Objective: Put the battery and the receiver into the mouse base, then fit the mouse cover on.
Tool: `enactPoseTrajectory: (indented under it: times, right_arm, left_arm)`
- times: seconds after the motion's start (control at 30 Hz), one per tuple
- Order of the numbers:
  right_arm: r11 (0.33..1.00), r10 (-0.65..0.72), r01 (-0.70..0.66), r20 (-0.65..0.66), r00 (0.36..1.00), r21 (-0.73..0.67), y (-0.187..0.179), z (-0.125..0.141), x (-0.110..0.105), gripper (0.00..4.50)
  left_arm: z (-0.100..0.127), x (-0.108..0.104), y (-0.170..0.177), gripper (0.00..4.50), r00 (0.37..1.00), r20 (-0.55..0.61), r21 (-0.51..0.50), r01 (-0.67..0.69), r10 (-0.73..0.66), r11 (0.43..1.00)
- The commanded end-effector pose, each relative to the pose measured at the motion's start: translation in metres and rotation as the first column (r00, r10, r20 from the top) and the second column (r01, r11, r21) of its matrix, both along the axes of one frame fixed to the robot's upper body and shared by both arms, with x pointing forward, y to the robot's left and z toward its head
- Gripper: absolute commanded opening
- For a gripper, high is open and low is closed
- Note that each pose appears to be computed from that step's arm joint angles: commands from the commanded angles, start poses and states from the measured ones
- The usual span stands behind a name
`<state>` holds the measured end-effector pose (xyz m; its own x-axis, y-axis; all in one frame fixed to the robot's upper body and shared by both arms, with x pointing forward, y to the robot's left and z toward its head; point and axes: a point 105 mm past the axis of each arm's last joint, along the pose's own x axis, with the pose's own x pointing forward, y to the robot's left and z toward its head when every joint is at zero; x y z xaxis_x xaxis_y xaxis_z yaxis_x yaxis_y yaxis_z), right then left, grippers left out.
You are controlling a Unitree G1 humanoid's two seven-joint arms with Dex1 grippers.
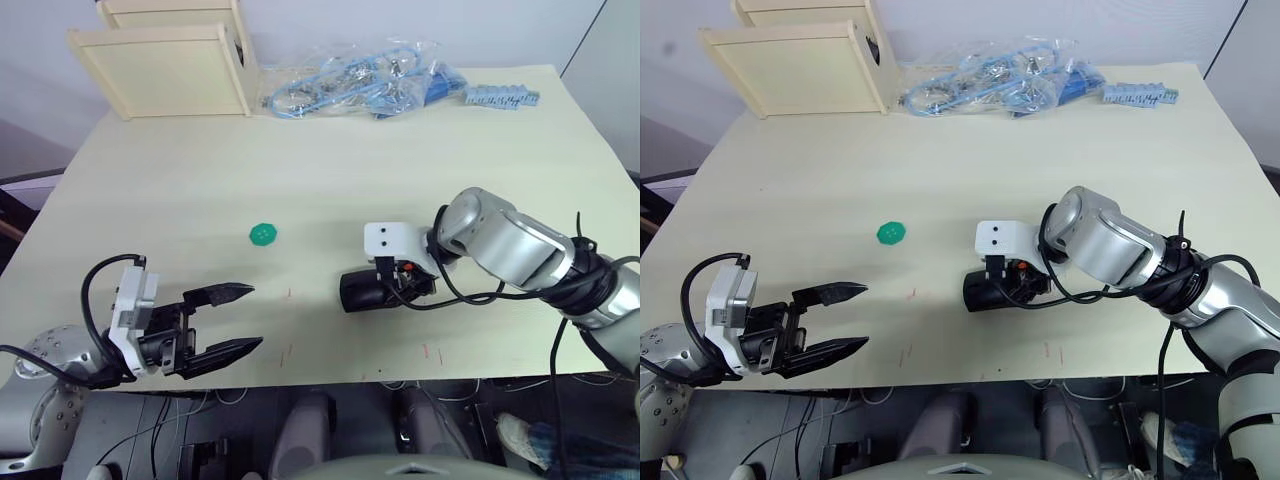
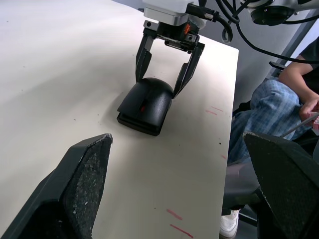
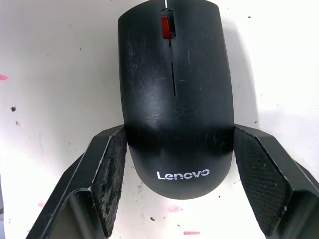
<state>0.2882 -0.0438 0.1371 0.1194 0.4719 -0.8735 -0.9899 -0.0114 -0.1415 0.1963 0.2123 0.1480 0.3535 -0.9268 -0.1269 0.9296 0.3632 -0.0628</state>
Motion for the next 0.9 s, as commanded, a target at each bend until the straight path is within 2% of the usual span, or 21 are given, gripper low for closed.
enactPoseTrajectory:
  times: [0.03,0.9]
  right_arm:
    - [0.999,0.042,-0.042,0.021,0.999,-0.008,0.0040,0.0059,-0.0018,3.31]
    - [0.999,0.048,-0.048,0.025,0.999,0.009,0.0084,0.0088,-0.0007,3.31]
  left_arm:
    - [0.0078,-0.0033,-0.0047,4.50,0.999,0.035,-0.002,0.024,-0.024,1.000]
    - [0.0070,-0.0034,-0.0049,4.50,0.999,0.036,-0.005,0.026,-0.026,1.000]
